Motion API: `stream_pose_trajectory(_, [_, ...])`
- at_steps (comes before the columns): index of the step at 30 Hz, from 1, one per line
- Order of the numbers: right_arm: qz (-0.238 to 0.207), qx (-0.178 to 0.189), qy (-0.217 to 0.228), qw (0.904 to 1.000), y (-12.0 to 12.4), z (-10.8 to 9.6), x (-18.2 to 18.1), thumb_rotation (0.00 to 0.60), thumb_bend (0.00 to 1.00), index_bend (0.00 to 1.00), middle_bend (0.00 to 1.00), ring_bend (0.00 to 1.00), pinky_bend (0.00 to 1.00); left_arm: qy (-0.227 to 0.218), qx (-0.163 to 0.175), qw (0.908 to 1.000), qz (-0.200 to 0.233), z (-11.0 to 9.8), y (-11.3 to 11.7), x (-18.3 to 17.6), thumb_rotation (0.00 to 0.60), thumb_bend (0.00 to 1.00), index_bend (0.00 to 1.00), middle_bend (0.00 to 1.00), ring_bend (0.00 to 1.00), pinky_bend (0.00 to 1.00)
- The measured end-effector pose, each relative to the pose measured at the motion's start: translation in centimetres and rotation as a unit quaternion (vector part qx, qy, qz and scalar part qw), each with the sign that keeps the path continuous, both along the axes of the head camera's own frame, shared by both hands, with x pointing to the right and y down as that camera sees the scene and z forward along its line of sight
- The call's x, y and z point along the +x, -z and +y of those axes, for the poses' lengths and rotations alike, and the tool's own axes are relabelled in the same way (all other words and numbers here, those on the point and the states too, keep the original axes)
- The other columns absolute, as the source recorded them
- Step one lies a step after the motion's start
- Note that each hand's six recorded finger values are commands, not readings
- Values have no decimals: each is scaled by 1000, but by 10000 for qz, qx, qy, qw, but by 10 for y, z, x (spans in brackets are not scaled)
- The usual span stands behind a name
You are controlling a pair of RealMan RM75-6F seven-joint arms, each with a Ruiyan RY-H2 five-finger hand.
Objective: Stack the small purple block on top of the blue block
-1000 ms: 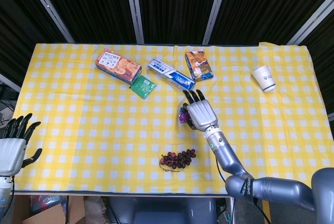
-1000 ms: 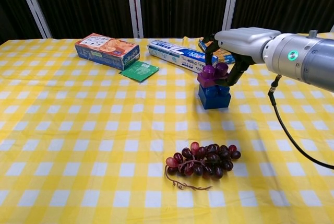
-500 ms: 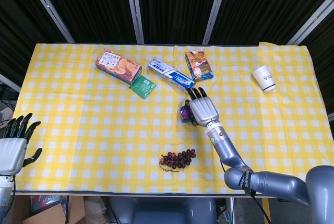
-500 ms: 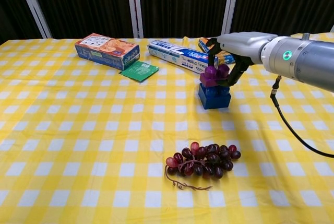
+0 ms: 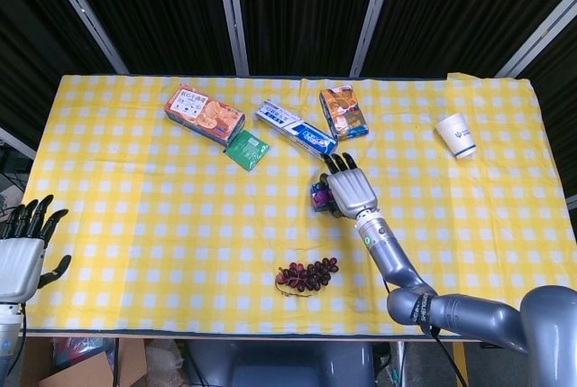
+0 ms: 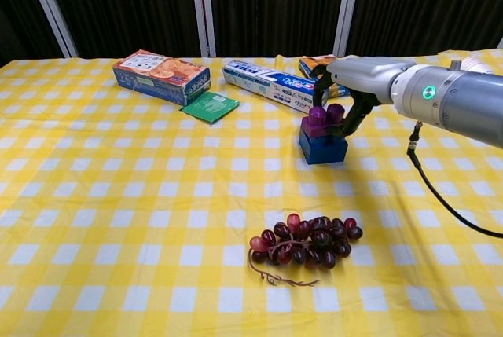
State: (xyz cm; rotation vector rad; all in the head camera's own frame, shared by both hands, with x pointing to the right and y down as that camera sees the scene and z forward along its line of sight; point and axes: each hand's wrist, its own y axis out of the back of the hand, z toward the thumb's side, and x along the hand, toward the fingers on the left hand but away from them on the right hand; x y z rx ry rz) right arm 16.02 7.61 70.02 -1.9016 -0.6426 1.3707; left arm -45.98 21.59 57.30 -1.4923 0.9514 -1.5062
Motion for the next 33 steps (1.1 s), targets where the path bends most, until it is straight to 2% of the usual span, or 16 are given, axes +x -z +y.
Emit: stream_pose_trajectory(33, [36, -123, -44, 9999, -13, 3, 10, 600, 569, 605, 0, 0, 0, -2, -14, 10000, -20, 0, -1, 0, 600, 315, 160, 0, 0, 50])
